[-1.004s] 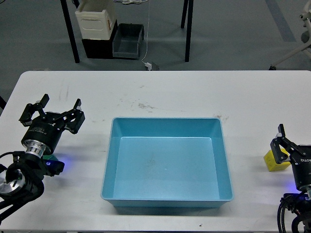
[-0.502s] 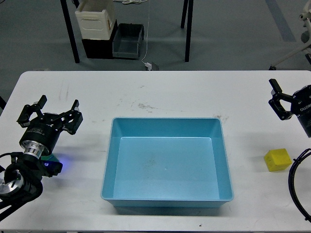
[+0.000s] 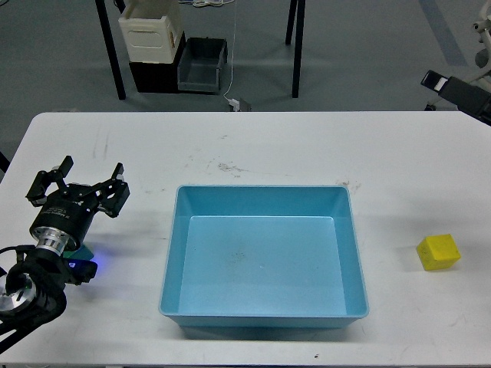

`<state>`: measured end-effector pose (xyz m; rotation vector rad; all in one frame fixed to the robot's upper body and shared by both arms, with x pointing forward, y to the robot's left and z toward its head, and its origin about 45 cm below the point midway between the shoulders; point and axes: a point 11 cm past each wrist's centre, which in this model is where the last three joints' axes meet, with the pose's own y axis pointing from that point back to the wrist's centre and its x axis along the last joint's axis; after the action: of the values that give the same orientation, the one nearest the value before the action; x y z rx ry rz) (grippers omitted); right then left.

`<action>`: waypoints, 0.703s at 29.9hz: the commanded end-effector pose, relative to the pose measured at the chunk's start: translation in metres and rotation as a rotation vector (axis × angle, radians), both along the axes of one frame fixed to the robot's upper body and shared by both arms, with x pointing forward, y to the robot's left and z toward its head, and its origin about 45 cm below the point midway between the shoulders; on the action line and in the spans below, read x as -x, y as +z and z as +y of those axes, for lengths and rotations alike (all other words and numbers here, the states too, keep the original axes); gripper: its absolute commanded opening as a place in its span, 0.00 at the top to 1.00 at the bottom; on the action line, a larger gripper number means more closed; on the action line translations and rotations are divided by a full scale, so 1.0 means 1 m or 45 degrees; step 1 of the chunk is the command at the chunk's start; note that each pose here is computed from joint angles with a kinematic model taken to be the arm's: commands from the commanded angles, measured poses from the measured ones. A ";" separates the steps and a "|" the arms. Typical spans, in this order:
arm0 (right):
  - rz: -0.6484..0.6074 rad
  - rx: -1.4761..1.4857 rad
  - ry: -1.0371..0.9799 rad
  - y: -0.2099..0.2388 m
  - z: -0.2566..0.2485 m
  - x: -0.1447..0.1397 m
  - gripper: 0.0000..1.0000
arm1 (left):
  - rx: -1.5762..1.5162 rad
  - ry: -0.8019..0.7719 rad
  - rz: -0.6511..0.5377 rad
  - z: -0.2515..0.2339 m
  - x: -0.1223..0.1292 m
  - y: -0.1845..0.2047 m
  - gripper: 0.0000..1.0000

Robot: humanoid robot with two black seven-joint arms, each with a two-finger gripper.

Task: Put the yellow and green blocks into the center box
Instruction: 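Raise and open the right gripper above the yellow cube, then lower the right gripper onto the yellow cube and close on it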

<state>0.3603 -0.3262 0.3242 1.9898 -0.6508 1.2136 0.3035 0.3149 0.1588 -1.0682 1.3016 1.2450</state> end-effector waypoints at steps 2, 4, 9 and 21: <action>0.002 0.374 0.191 -0.008 -0.021 0.017 0.01 | 0.000 0.000 0.001 0.000 0.000 0.000 0.00; 0.008 0.524 0.211 -0.010 -0.030 0.019 0.01 | 0.001 -0.001 0.001 0.000 0.000 0.000 0.00; 0.044 0.895 0.321 -0.036 -0.046 0.027 0.01 | 0.000 0.000 0.000 0.000 0.000 0.000 0.00; 0.311 1.047 0.570 -0.104 -0.013 0.041 0.01 | -0.024 0.010 0.011 0.008 0.003 -0.001 0.00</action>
<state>0.3208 -0.3469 0.2313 1.5457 0.3211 1.2308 0.3011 0.3223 0.1583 -1.0580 1.2904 1.2633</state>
